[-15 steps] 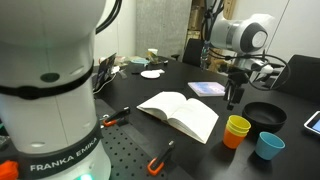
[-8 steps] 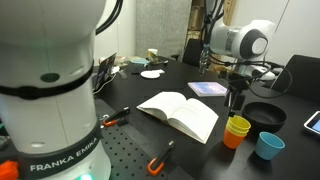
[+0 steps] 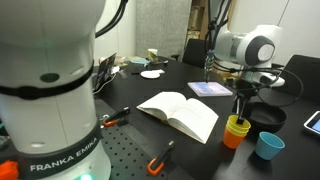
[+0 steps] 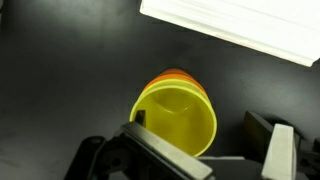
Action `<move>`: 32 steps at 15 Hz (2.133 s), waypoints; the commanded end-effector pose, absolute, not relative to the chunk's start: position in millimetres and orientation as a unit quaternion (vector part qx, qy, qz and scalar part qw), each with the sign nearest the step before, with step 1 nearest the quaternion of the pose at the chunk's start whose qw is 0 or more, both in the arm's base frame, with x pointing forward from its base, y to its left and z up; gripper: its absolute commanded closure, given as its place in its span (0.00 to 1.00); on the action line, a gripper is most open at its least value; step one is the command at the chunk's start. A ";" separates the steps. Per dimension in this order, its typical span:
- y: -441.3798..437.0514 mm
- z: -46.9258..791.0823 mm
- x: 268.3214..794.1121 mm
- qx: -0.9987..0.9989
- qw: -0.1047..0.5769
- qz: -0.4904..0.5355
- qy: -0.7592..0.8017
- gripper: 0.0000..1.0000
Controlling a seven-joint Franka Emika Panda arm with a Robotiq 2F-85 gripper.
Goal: Unstack the cups
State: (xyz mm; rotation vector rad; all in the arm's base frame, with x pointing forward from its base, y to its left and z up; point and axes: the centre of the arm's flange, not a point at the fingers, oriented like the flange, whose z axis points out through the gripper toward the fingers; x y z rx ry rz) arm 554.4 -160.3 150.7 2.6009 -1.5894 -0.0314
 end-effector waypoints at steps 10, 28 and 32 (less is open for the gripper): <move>-169.5 144.9 572.1 0.864 0.048 0.032 -0.499 0.49; -158.1 181.3 569.0 0.869 0.057 0.040 -0.490 0.98; -159.2 193.3 568.8 0.871 0.060 0.044 -0.485 0.98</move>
